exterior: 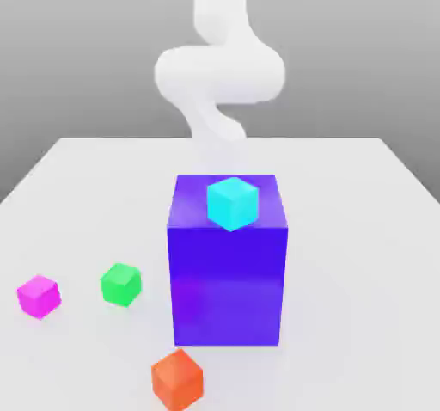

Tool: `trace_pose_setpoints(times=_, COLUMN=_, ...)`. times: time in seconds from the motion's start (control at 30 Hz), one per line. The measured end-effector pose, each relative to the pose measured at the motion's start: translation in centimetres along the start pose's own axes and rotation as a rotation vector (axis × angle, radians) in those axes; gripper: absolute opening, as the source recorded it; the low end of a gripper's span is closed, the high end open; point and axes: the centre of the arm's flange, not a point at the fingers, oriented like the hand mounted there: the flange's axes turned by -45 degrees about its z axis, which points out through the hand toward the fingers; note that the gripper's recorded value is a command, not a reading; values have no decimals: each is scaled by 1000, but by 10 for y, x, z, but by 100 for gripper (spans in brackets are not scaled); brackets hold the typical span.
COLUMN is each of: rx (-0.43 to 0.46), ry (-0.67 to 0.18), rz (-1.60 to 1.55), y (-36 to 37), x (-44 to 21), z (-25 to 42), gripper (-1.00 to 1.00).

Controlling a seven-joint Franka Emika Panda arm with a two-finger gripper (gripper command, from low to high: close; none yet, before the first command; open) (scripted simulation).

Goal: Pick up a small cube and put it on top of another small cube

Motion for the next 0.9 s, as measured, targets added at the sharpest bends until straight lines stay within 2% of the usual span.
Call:
trace_pose_setpoints(times=0.2, rx=-169, ry=-135, rz=384, y=76, x=-22, z=115, gripper=0)
trace_pose_setpoints(times=0.4, rx=-333, ry=-240, rz=771, y=165, x=-78, z=205, gripper=0)
trace_pose_setpoints(times=0.73, rx=-607, ry=-369, rz=1457, y=301, x=-240, z=292, gripper=0)
trace_pose_setpoints(times=0.9, rx=-716, ry=-424, rz=1752, y=328, x=-327, z=319, gripper=0)
